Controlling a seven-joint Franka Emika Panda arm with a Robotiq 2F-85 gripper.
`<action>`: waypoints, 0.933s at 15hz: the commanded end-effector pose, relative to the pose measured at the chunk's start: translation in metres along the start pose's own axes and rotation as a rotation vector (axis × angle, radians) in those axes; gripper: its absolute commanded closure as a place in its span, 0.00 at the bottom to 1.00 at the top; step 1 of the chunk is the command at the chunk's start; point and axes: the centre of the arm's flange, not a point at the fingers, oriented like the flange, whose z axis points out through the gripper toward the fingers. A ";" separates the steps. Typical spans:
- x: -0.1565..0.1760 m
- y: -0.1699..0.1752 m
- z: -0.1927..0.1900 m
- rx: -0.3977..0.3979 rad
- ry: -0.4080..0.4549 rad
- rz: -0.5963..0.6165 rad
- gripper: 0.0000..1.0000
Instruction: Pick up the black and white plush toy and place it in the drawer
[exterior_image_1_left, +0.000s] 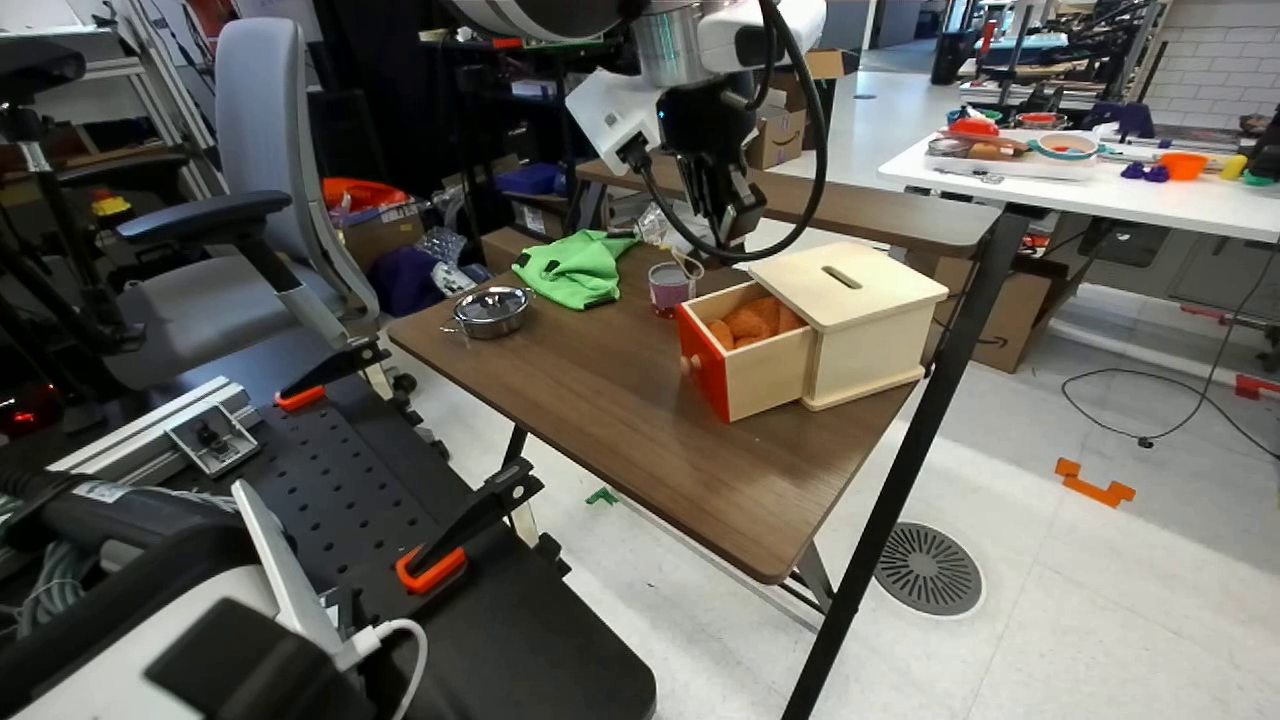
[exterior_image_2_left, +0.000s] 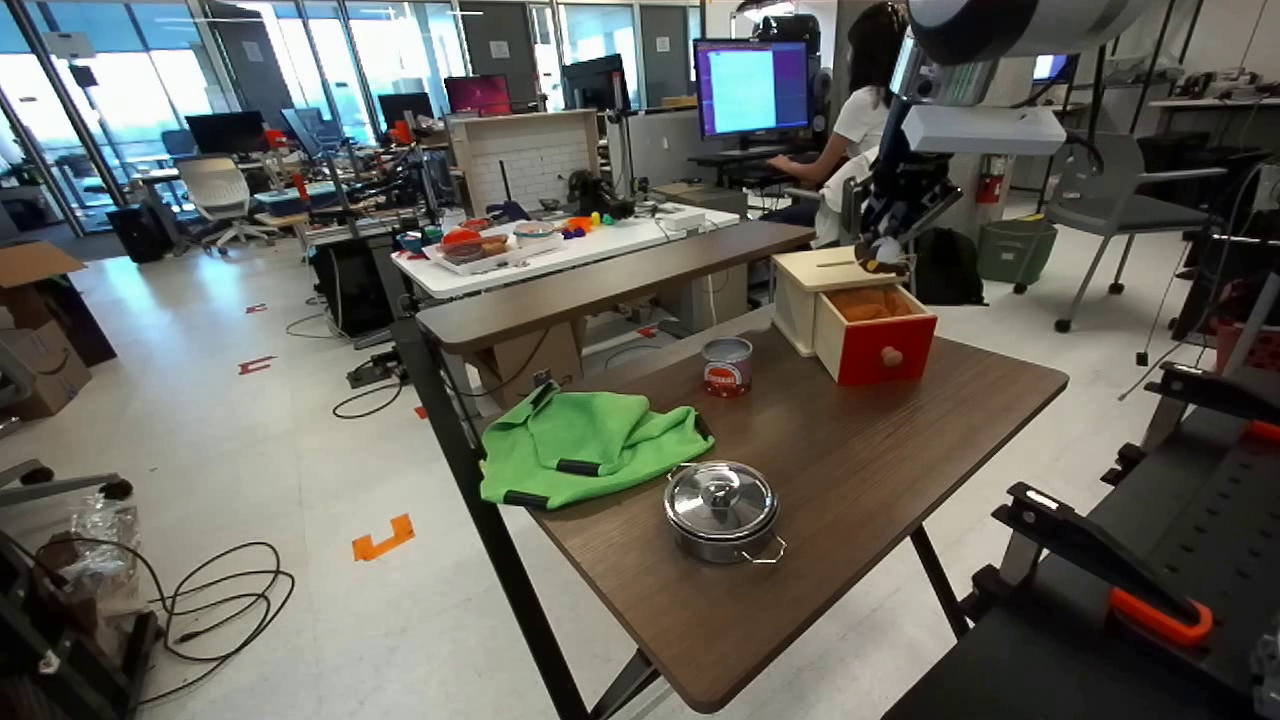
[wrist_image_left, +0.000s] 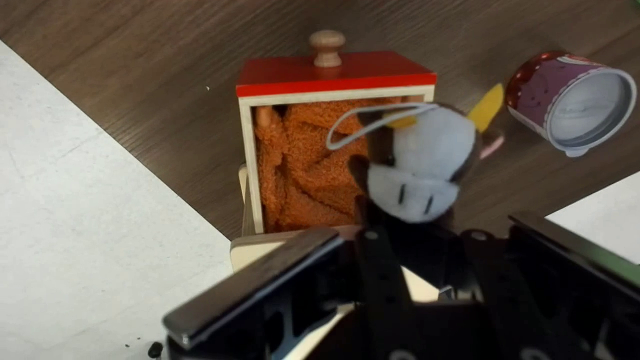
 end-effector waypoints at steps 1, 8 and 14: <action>0.015 0.000 0.023 -0.009 0.031 0.044 0.98; 0.030 0.018 0.052 -0.046 0.032 0.086 0.98; 0.031 0.028 0.065 -0.074 0.027 0.088 0.64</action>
